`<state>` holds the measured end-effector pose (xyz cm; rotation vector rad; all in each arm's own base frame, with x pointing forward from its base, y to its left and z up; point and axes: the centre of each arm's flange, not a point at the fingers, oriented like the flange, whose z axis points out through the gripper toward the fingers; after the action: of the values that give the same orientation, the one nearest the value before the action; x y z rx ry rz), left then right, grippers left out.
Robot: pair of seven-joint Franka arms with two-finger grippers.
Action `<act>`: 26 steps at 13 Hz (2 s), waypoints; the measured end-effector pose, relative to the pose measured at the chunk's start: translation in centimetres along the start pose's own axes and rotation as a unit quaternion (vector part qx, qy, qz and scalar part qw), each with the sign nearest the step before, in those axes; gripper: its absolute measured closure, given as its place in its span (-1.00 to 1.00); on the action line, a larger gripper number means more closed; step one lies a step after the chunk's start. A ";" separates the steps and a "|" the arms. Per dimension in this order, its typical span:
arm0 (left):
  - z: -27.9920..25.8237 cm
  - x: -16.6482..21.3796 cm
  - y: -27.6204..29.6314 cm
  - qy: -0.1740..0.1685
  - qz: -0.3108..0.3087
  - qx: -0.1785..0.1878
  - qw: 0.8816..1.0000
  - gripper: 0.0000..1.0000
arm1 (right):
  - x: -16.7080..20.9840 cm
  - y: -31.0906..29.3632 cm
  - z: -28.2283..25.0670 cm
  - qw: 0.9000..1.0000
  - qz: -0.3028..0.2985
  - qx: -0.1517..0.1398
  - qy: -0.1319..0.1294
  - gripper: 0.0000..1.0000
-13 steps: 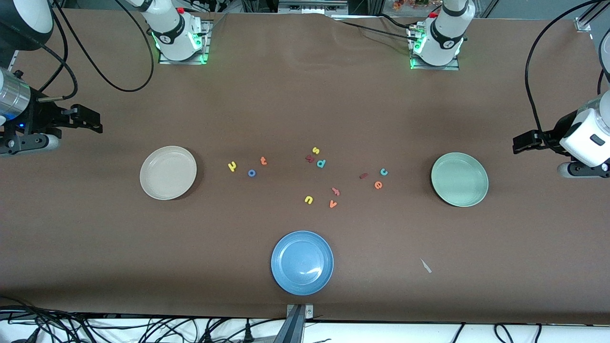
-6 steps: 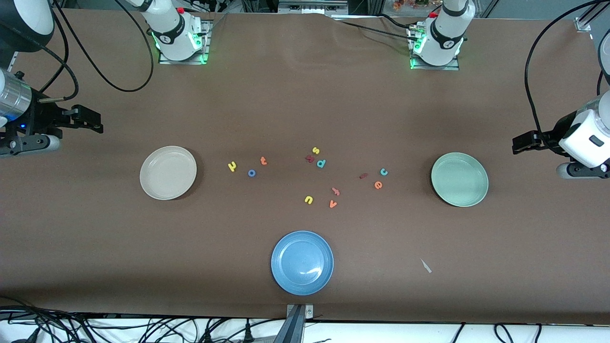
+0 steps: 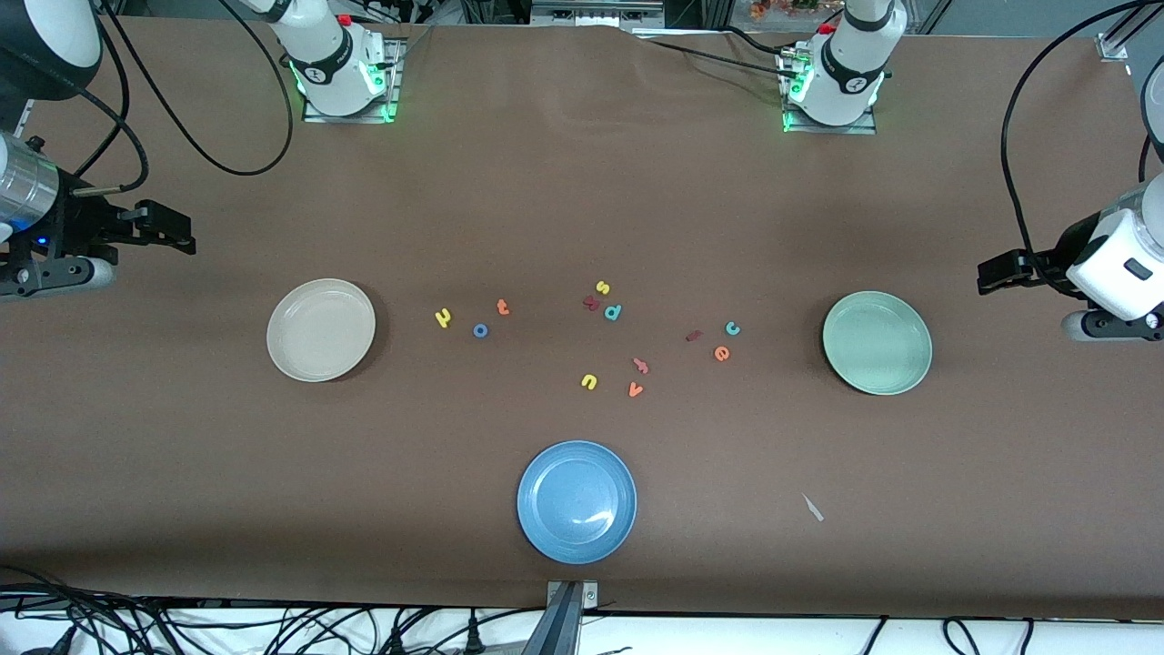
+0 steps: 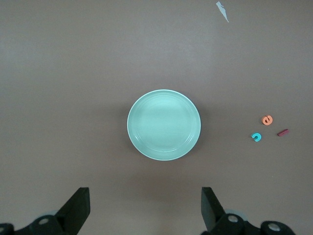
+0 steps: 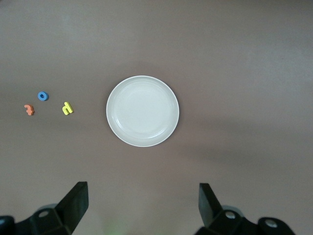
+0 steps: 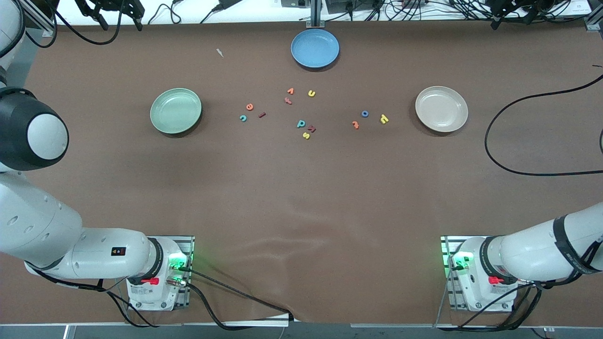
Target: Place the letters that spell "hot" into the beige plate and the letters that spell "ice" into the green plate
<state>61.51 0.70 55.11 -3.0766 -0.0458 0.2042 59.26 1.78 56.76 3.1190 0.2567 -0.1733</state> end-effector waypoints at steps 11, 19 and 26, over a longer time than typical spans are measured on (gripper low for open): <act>0.0 0.0 0.0 0.000 0.000 0.000 1.000 -1.00 | 0.0 0.2 0.2 1.000 -0.004 0.000 -0.002 -1.00; 0.2 0.1 1.3 -0.002 0.010 0.001 1.000 -1.00 | 0.0 0.3 0.3 1.000 -0.004 0.000 -0.003 -1.00; 0.2 0.1 1.3 -0.002 0.010 0.001 1.000 -1.00 | 0.0 0.3 0.3 1.000 -0.004 0.001 -0.003 -1.00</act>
<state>61.62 -0.60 54.79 -3.0755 -0.0144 0.2112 59.25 1.51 56.43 3.1194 0.2682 -0.1831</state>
